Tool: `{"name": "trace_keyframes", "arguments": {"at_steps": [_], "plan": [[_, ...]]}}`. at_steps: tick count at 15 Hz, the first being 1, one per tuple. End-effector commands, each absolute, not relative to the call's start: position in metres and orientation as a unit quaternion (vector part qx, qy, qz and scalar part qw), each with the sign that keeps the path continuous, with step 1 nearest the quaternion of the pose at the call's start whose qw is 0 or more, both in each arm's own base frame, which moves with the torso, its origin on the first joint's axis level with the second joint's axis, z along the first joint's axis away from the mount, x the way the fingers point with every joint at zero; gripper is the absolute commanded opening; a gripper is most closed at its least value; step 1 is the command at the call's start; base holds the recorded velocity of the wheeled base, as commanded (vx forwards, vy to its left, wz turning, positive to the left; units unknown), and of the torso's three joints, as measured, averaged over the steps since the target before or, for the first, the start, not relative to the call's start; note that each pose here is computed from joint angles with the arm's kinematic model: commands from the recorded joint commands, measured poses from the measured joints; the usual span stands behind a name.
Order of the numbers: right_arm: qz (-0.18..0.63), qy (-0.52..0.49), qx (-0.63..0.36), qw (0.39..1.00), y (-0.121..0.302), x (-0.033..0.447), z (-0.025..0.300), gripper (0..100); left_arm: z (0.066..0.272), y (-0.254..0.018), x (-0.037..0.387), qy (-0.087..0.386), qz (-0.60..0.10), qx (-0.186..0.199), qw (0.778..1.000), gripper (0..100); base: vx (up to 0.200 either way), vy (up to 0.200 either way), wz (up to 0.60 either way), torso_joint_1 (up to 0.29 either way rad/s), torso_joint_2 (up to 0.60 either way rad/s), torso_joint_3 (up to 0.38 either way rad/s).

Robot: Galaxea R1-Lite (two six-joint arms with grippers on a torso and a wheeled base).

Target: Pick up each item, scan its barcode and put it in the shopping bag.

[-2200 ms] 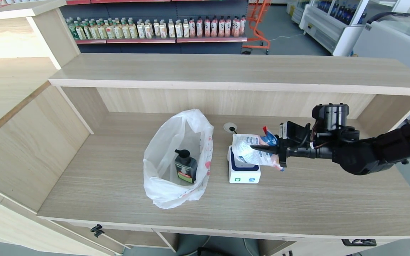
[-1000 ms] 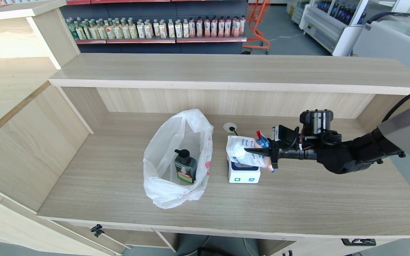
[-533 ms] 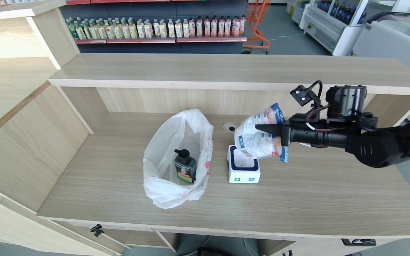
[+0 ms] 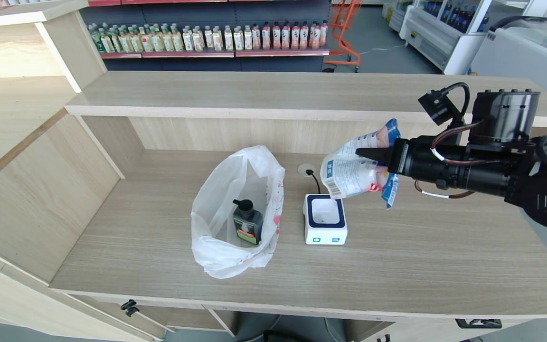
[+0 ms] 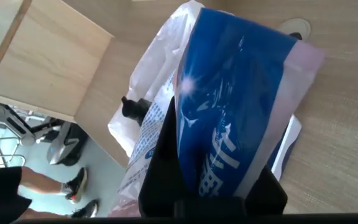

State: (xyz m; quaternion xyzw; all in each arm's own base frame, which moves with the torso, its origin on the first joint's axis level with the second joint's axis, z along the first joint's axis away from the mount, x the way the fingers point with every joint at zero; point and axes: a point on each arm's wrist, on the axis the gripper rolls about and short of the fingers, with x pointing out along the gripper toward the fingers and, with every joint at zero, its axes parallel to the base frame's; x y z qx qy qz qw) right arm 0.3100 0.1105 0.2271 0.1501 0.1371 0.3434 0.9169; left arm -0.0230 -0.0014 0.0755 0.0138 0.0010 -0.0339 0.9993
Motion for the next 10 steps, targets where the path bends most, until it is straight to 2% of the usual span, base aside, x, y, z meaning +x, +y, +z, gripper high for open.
{"name": "trace_keyframes", "arguments": {"at_steps": [1, 6, 10], "plan": [[0.346, 0.132, 0.150, 0.917, 0.110, 0.304, 0.231, 0, 0.075, -0.001, -0.023, 0.002, -0.034, 0.014, 0.999, 100, 0.000, 0.000, 0.00, 0.000, 0.00, 0.000], [0.382, 0.158, 0.164, 0.896, 0.143, 0.305, 0.223, 0, 0.075, -0.001, -0.023, 0.002, -0.034, 0.014, 0.999, 100, 0.000, 0.000, 0.00, 0.000, 0.00, 0.000], [0.382, 0.164, 0.159, 0.896, 0.173, 0.326, 0.211, 0, 0.075, -0.001, -0.023, 0.002, -0.034, 0.014, 0.999, 100, 0.000, 0.000, 0.00, 0.000, 0.00, 0.000]]}}
